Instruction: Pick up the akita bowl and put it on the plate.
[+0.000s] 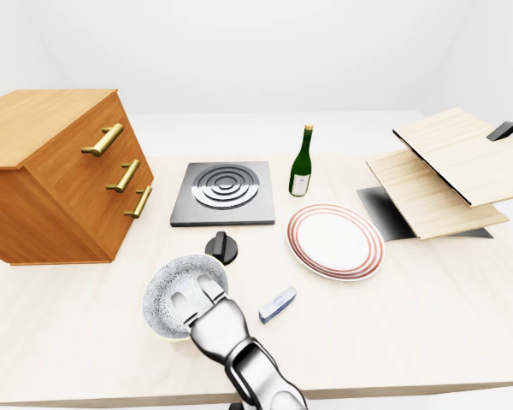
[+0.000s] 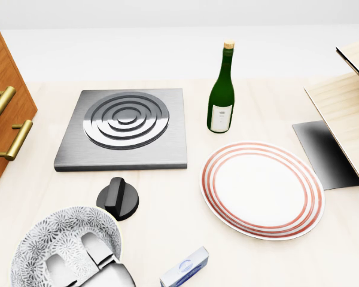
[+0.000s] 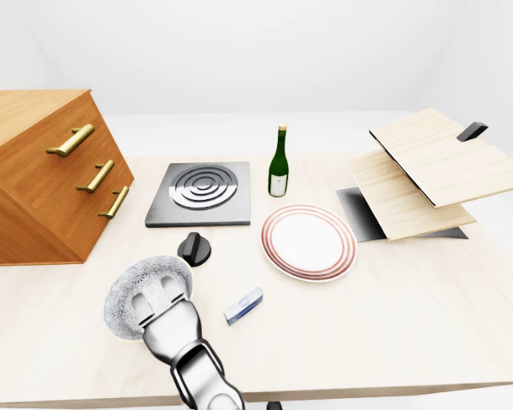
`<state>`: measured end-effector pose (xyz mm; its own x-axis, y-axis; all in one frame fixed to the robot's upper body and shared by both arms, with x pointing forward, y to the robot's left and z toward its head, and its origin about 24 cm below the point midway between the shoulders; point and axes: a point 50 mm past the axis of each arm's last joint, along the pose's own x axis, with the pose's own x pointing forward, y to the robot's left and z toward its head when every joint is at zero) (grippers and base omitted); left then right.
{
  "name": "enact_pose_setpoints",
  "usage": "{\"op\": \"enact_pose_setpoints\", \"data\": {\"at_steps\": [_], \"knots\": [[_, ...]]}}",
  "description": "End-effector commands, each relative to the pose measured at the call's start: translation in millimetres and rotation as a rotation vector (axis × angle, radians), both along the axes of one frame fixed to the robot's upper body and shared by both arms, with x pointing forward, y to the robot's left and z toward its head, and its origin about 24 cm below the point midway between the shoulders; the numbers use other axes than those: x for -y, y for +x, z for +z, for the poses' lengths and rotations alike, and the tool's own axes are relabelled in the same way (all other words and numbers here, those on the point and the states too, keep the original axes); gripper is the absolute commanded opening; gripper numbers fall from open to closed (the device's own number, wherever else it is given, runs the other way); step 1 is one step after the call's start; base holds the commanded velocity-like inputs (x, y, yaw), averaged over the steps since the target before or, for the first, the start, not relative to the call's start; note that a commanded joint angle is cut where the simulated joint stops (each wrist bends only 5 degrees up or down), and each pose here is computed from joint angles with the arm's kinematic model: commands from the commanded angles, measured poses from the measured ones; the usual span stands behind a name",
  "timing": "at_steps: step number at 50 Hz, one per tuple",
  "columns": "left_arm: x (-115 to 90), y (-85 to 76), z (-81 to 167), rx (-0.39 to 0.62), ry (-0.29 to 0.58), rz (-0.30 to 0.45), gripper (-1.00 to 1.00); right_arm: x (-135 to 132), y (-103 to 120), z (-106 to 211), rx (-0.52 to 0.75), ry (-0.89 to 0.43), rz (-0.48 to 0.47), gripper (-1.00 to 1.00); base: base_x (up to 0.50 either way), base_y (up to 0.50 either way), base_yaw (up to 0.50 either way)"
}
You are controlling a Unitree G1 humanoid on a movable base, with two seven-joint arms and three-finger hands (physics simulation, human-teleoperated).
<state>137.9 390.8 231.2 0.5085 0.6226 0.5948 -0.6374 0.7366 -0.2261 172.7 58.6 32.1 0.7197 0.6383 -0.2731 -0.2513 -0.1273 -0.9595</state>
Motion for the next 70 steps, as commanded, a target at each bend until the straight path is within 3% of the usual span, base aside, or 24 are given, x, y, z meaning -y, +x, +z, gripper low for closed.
{"op": "enact_pose_setpoints", "data": {"at_steps": [1,26,27,46,52,59,66,70], "knots": [[0.0,-0.2,0.1,0.002,-0.001,0.001,1.0,-1.9,5.8,-19.4,-0.17,-0.109,-0.004,1.0,0.0,0.0,0.0],[-0.2,-0.1,-0.1,0.006,-0.007,-0.003,1.0,4.9,21.1,-36.8,-0.211,-0.143,-0.055,1.0,0.0,0.0,0.0],[-0.1,0.0,-0.1,0.005,-0.007,-0.004,1.0,5.6,22.2,-38.2,-0.2,-0.16,-0.054,-1.0,0.0,0.0,0.0],[-0.1,0.0,-0.1,0.006,-0.007,-0.005,1.0,-2.8,25.3,18.0,0.111,-0.028,-0.044,-1.0,0.0,0.0,0.0],[-0.1,-0.1,0.0,0.006,-0.006,-0.004,1.0,-1.2,23.5,20.8,0.072,0.046,-0.058,-1.0,0.0,0.0,0.0],[-0.1,0.0,-0.1,0.005,-0.006,-0.005,1.0,2.4,21.9,37.5,0.121,0.139,-0.059,-1.0,0.0,0.0,0.0],[-0.1,0.1,-0.1,0.004,-0.005,-0.005,1.0,2.2,17.7,42.2,0.129,0.148,-0.044,-1.0,0.0,0.0,0.0],[-0.1,0.1,-0.1,0.004,-0.005,-0.005,1.0,4.1,16.3,53.3,0.195,0.167,-0.047,-1.0,0.0,0.0,0.0]]}}
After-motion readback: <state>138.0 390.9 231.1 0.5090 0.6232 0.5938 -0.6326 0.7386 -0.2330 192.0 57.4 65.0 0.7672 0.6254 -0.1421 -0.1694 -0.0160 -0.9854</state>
